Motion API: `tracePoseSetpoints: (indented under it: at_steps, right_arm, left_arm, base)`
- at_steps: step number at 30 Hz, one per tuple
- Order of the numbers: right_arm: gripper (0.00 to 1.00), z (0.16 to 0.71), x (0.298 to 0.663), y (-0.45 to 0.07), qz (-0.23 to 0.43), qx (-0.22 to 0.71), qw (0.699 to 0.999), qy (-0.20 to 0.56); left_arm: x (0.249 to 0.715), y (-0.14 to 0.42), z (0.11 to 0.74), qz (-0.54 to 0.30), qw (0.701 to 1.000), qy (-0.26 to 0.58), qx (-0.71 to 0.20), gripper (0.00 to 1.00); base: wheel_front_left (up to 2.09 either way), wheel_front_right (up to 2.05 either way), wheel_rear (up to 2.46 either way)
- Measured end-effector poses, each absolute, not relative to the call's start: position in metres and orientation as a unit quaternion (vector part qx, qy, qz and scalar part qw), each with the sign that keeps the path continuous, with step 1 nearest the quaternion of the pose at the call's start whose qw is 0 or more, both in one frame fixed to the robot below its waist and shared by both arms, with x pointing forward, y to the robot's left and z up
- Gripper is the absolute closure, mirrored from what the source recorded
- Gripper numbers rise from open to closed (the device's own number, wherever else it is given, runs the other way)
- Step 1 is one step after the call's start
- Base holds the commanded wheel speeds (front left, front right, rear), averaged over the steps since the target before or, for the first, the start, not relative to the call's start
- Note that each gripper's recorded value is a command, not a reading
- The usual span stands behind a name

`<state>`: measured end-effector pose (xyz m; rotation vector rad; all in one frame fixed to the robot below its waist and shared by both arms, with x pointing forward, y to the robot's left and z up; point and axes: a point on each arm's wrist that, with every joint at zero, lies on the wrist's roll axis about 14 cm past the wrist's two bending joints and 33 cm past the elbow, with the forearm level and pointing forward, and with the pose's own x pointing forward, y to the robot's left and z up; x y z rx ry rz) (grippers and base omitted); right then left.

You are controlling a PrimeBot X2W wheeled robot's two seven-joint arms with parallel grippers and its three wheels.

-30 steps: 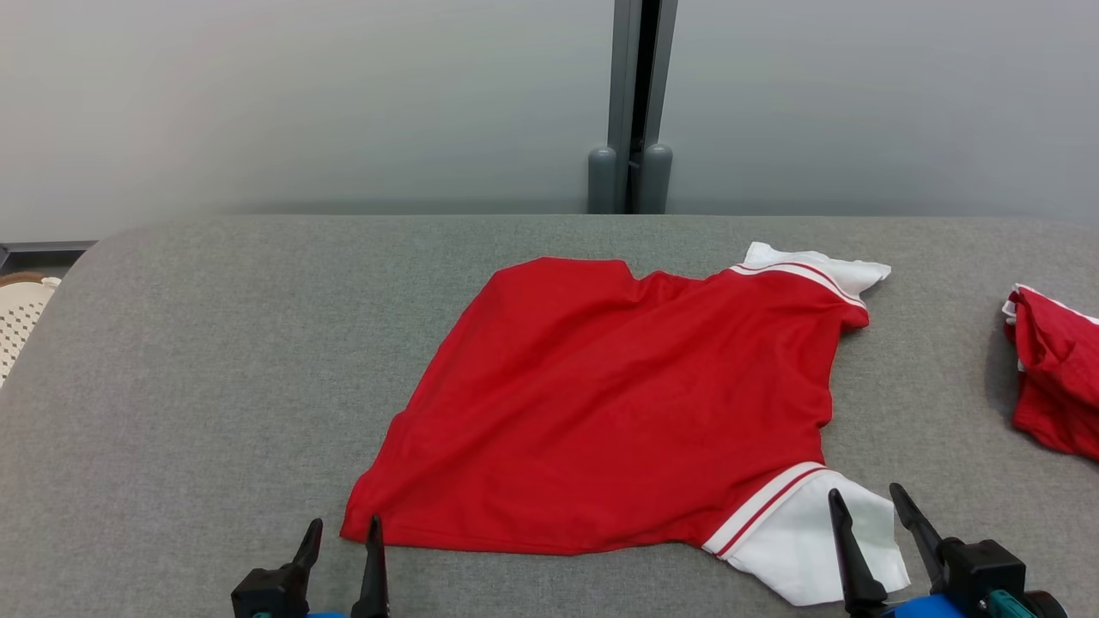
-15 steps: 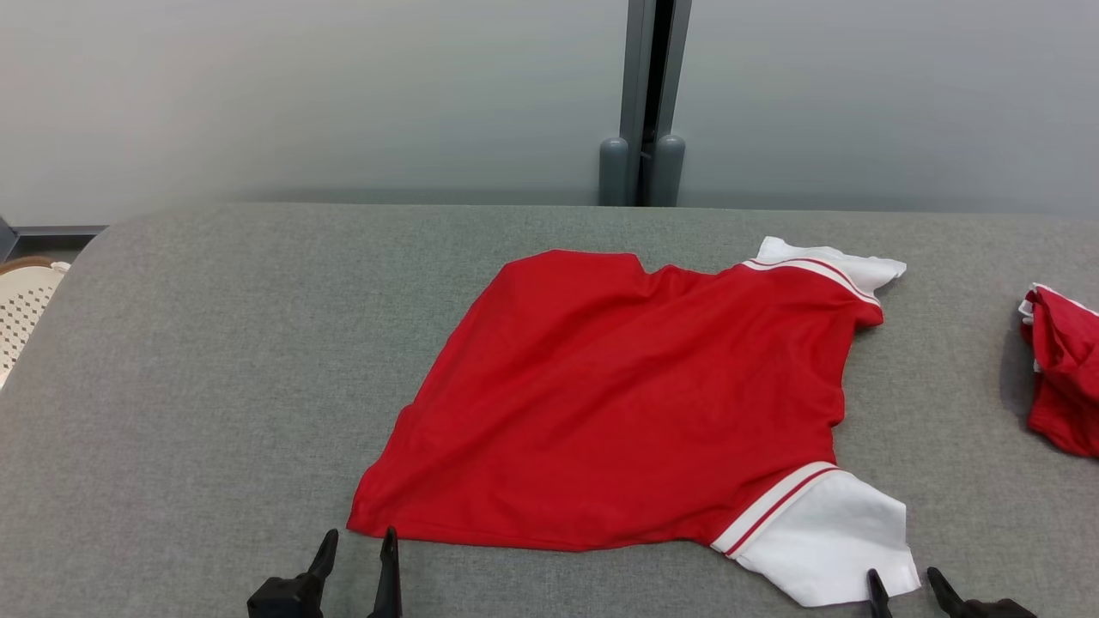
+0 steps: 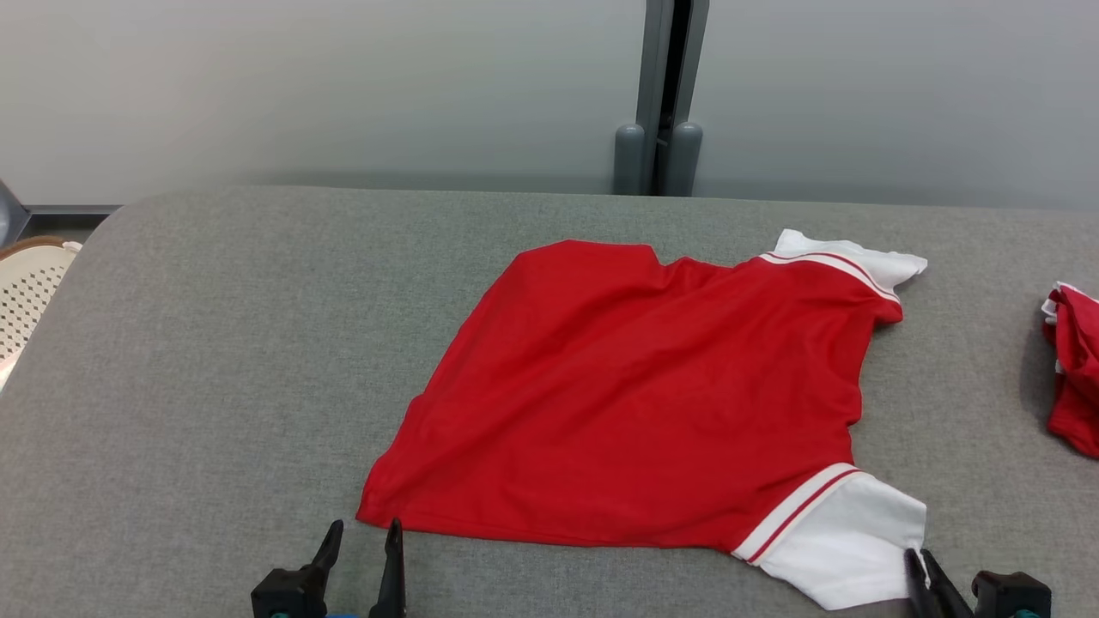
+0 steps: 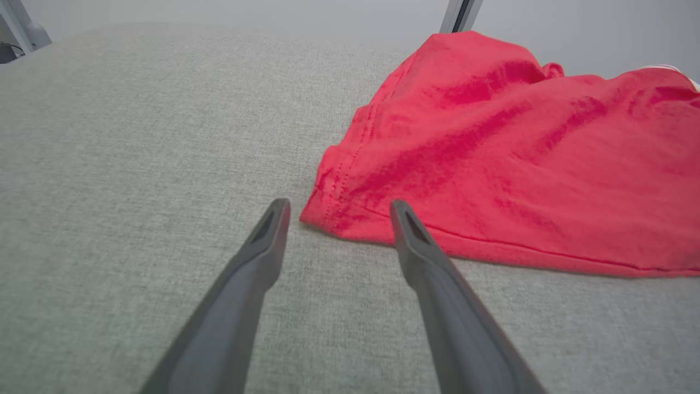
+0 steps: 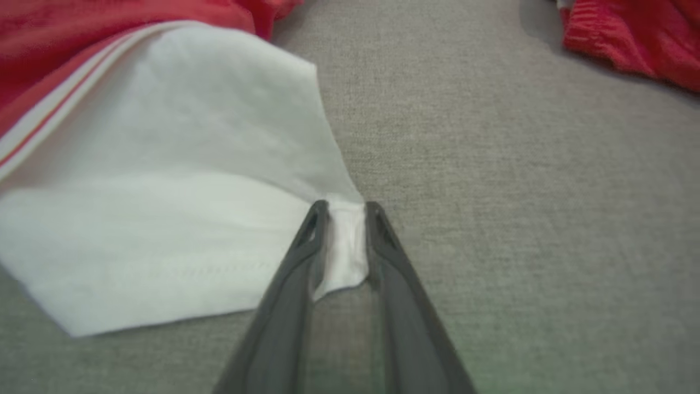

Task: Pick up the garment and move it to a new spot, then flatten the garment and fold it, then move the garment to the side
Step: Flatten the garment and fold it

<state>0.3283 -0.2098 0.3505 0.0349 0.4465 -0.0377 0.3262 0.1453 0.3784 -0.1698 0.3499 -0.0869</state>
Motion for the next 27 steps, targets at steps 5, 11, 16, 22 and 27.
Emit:
tracePoseSetpoints:
  at_steps: [5, 11, 16, 22, 27]
  right_arm:
    - [1.0, 0.355, 0.324, -0.227, -0.049, 0.017, 0.976, 0.213]
    - [1.0, 0.36, 0.304, -0.263, -0.093, -0.001, 0.973, 0.21]
    - [1.0, 0.361, 0.299, -0.269, -0.099, -0.006, 0.973, 0.209]
    - [1.0, 0.361, 0.3, -0.261, -0.09, -0.003, 0.974, 0.209]
    - [1.0, 0.361, 0.301, -0.259, -0.088, -0.001, 0.974, 0.207]
  left_arm:
    - [0.328, 0.145, 0.378, -0.042, 0.98, 0.174, -0.086, 0.0]
    - [0.33, 0.133, 0.379, -0.063, 0.978, 0.175, -0.099, 0.0]
    - [0.327, 0.109, 0.376, -0.105, 0.971, 0.184, -0.111, 0.0]
    - [0.319, 0.098, 0.365, -0.121, 0.964, 0.206, -0.118, 0.0]
    - [0.318, 0.097, 0.358, -0.123, 0.961, 0.22, -0.118, 0.0]
  base:
    - [0.0, 0.0, 0.0]
    - [0.0, 0.0, 0.0]
    - [0.0, 0.0, 0.0]
    - [0.0, 0.0, 0.0]
    - [0.0, 0.0, 0.0]
